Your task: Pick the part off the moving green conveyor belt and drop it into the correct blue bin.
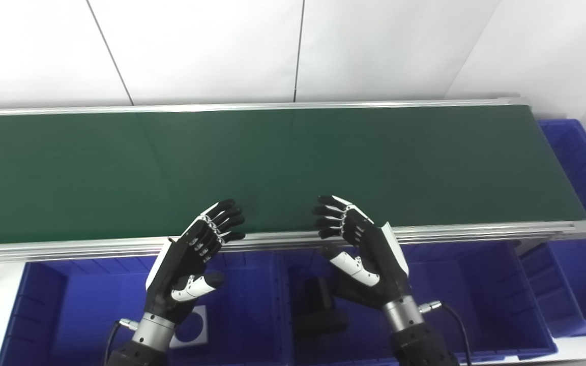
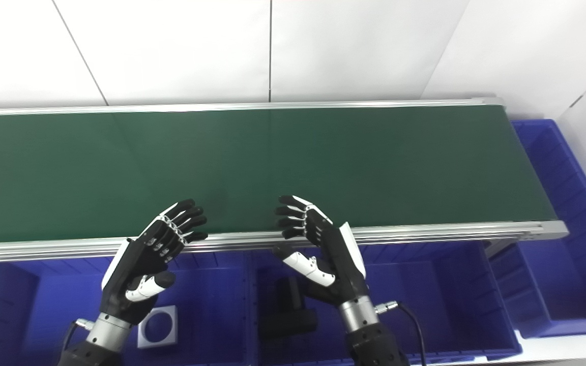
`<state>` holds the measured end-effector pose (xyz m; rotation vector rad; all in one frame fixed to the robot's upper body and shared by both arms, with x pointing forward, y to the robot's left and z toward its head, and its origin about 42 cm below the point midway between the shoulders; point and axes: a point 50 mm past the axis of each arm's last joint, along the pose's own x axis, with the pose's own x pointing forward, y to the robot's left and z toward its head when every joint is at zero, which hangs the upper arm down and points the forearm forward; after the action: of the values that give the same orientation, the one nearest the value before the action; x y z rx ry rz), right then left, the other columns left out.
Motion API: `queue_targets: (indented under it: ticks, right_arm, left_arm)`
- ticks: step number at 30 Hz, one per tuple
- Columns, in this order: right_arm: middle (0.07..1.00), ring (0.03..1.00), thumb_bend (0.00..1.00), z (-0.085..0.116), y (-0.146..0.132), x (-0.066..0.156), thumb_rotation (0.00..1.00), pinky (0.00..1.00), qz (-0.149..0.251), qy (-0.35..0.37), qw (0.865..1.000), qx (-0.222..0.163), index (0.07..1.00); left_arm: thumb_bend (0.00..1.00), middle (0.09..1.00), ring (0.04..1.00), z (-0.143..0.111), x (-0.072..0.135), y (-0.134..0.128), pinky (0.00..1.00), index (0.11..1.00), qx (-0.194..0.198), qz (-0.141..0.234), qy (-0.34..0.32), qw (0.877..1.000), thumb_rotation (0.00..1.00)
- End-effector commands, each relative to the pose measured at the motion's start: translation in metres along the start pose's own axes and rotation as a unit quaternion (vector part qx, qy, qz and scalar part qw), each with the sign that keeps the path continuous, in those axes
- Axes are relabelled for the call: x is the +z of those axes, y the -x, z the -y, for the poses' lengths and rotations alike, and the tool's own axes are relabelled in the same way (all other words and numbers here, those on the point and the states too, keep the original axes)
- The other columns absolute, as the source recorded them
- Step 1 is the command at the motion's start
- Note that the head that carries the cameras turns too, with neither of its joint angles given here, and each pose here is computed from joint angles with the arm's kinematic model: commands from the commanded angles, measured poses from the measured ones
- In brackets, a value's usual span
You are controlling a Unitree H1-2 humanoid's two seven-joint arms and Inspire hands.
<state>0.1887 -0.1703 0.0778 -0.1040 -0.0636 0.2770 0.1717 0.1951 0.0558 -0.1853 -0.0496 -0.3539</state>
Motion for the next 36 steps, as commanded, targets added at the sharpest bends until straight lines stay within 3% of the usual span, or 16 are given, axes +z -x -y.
queue_targets:
  ticks: [1,13,36]
  right_arm:
    - [0.761,0.705,0.71,0.001,0.000,0.013,0.64,0.63,0.046,0.003,0.999,-0.002,0.810]
    - [0.792,0.747,0.72,0.004,0.020,0.014,0.66,0.67,0.041,-0.001,0.999,0.000,0.842]
    - [0.800,0.766,0.73,0.010,0.017,0.007,0.64,0.69,0.043,-0.009,0.999,0.001,0.845]
  left_arm:
    - [0.97,0.852,0.838,0.002,0.008,-0.006,0.76,0.849,0.001,0.032,-0.011,0.999,0.51]
    - [0.95,0.846,0.830,0.002,0.003,-0.008,0.76,0.846,-0.002,0.029,-0.006,1.000,0.48]
    - [0.98,0.838,0.829,0.005,-0.002,-0.011,0.77,0.854,-0.010,0.021,-0.009,1.000,0.49]
